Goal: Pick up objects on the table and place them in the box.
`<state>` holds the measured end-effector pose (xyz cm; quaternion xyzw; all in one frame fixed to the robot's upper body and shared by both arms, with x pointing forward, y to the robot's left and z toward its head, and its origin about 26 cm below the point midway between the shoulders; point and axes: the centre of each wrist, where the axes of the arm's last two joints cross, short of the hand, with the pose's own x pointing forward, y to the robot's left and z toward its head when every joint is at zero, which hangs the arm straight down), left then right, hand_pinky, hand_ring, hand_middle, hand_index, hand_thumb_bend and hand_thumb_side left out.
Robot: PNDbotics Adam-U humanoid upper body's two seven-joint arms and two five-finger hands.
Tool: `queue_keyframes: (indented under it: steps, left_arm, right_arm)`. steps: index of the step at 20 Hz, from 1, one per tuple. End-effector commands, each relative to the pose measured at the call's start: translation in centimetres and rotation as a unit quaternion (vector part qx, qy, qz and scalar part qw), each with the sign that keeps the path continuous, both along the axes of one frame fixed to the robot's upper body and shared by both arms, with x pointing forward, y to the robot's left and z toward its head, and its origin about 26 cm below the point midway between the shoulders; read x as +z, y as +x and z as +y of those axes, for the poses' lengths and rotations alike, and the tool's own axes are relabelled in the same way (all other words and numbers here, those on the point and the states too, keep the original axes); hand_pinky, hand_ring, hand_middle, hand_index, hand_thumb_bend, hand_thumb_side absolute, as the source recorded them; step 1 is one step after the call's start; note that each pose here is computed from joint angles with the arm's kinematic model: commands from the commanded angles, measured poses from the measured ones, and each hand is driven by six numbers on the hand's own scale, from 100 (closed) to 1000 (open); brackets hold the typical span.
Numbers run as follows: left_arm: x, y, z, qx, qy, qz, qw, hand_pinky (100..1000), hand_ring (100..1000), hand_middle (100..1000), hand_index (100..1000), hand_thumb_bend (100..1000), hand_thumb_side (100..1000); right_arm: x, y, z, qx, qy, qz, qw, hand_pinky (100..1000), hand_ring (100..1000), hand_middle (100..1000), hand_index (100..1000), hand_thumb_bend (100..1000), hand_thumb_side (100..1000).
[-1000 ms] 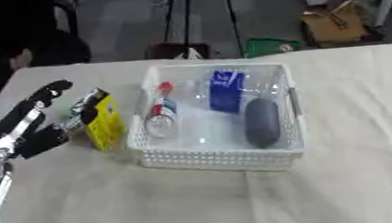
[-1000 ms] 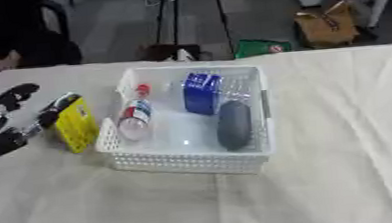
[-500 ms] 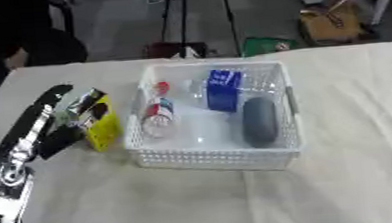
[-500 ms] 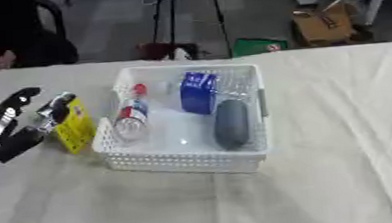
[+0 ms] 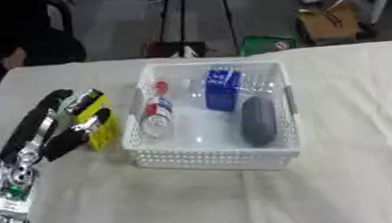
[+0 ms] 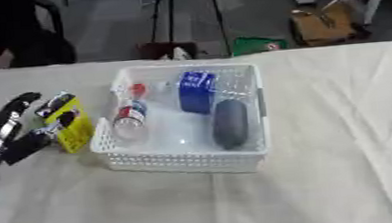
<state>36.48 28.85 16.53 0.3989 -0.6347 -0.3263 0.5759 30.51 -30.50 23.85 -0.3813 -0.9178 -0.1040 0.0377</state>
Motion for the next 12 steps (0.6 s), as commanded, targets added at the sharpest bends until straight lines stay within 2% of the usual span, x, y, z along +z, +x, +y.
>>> queue_keyframes:
  steps: [1, 7, 12]
  left_arm:
    - [0.85, 0.02, 0.52, 0.017, 0.014, -0.019, 1.0, 1000, 1000, 1000, 1000, 604, 863]
    - [1.27, -0.07, 1.09, 0.029, 0.016, -0.033, 0.999, 1000, 1000, 1000, 1000, 591, 871]
    - [1.12, -0.01, 1.46, 0.032, 0.011, -0.026, 0.999, 1000, 1000, 1000, 1000, 576, 866]
  right_arm:
    - [0.73, -0.28, 0.08, 0.004, -0.007, -0.012, 1.0, 780, 763, 626, 829, 100, 1000]
    - [0.72, -0.28, 0.08, 0.005, -0.007, -0.011, 1.0, 780, 763, 626, 829, 100, 1000]
    - [0.76, -0.27, 0.09, 0.005, -0.007, -0.012, 1.0, 781, 764, 627, 830, 100, 1000]
